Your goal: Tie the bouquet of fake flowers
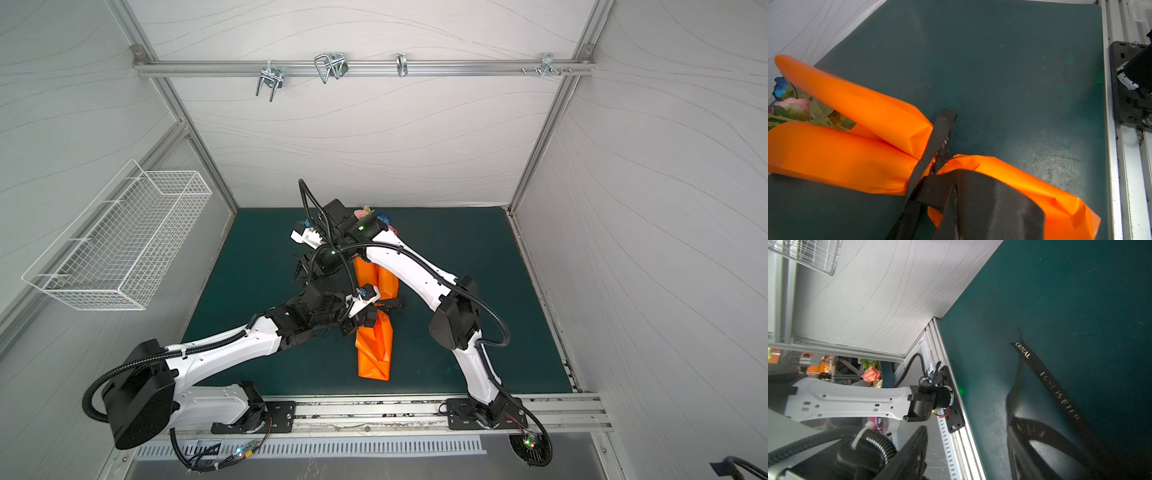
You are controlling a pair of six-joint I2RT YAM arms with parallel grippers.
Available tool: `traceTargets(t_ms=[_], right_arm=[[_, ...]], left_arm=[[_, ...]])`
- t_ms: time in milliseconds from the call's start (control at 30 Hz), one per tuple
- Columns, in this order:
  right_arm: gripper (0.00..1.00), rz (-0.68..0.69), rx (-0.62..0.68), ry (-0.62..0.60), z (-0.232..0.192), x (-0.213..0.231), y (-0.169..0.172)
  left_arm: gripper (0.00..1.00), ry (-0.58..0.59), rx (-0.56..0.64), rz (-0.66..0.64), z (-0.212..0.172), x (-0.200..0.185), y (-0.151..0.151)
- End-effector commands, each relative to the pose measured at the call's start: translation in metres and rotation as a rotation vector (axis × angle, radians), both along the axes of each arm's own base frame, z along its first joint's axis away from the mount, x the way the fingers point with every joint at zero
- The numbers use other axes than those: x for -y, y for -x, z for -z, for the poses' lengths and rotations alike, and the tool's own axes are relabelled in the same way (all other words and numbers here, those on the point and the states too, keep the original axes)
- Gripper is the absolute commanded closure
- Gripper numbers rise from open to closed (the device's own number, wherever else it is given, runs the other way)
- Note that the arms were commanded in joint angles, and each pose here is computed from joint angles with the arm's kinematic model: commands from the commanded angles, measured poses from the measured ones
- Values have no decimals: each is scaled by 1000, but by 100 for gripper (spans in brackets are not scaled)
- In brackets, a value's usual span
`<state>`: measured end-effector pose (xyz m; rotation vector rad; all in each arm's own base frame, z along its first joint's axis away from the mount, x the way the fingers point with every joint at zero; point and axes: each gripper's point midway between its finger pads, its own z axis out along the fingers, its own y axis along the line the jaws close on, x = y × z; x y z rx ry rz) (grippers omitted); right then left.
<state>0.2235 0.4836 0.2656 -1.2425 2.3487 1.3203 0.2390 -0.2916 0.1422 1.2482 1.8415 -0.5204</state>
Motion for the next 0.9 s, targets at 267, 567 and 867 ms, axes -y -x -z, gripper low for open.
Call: traceTargets(t_ms=[267,567,867], right_arm=[[29,362,136,-98,-62,79,-62],[27,889,340,-4,-39,215,-89],[29,946,544,66,-17,243,-29]], left_arm=[[100,24,56,-103,-16,-5,-25],[100,75,-78,-272,-19,-17,-63],[100,85,-210,-383,-7,-25,-90]])
